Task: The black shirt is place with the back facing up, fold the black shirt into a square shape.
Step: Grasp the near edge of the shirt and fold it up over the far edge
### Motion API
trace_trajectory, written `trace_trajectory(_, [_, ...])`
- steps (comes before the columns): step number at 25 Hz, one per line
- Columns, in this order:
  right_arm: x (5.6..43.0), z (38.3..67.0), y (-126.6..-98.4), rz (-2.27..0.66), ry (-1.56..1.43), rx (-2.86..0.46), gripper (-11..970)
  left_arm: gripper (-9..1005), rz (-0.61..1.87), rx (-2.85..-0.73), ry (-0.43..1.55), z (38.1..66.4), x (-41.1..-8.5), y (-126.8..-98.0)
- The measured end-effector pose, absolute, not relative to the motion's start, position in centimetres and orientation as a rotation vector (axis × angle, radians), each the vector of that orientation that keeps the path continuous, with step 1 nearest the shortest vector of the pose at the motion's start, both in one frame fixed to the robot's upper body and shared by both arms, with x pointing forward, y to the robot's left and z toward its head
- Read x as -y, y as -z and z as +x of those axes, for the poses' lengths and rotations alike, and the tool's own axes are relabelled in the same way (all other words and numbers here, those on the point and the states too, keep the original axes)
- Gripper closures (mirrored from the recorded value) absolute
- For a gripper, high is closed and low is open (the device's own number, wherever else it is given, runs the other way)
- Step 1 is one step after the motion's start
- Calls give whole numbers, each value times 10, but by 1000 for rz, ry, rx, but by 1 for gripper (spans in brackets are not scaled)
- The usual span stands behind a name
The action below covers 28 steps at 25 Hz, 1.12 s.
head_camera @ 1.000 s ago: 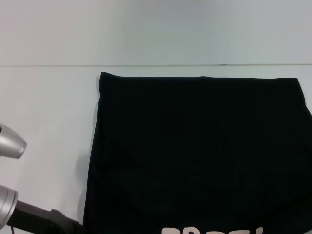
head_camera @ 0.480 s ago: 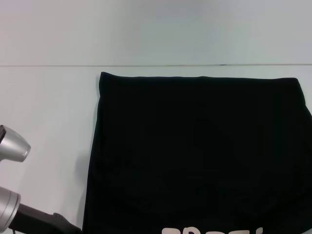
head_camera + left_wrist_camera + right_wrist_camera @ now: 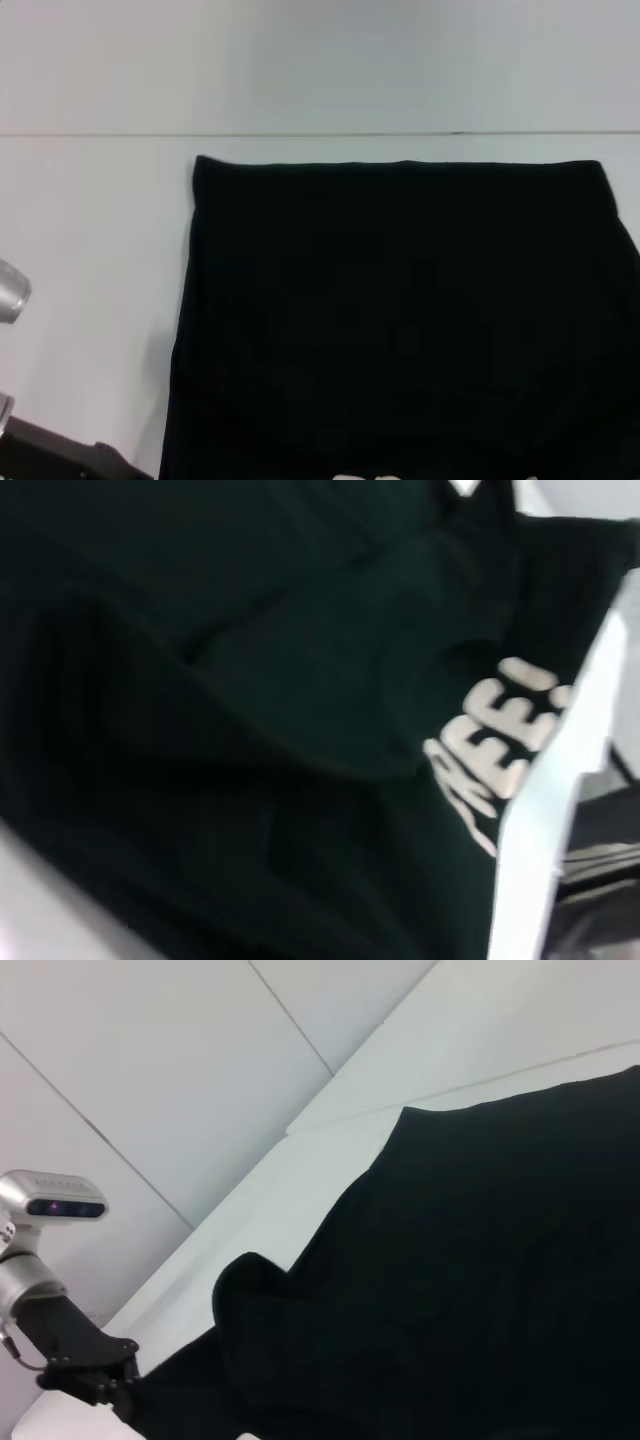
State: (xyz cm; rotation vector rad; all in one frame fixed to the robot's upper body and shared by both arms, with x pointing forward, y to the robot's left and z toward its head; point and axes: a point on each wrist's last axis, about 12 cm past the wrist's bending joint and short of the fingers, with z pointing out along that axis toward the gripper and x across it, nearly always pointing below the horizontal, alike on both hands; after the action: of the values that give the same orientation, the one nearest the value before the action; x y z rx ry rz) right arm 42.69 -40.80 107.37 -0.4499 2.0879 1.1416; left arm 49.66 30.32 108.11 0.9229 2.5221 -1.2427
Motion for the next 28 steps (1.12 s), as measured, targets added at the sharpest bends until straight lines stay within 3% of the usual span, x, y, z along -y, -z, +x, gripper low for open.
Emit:
trace_trajectory(7, [410,412,-1067,-443,-1159,-2136,898,988,956,-2498,1387,481,-306,-1088])
trace_trajectory(15, [415,409,-1068,-435,-1144,-2142,899,989,963,-2481,1394,481,-304,-1087])
trace_trajectory(20, [414,430,-1079,-441,-1118,-2072,899,988,949,-2424,1331,505,-304,-1102])
trace_trajectory(28, [407,503,-1113,-432,-1028,-1995,898,989,857,-2428,1079,579,-289,-1131])
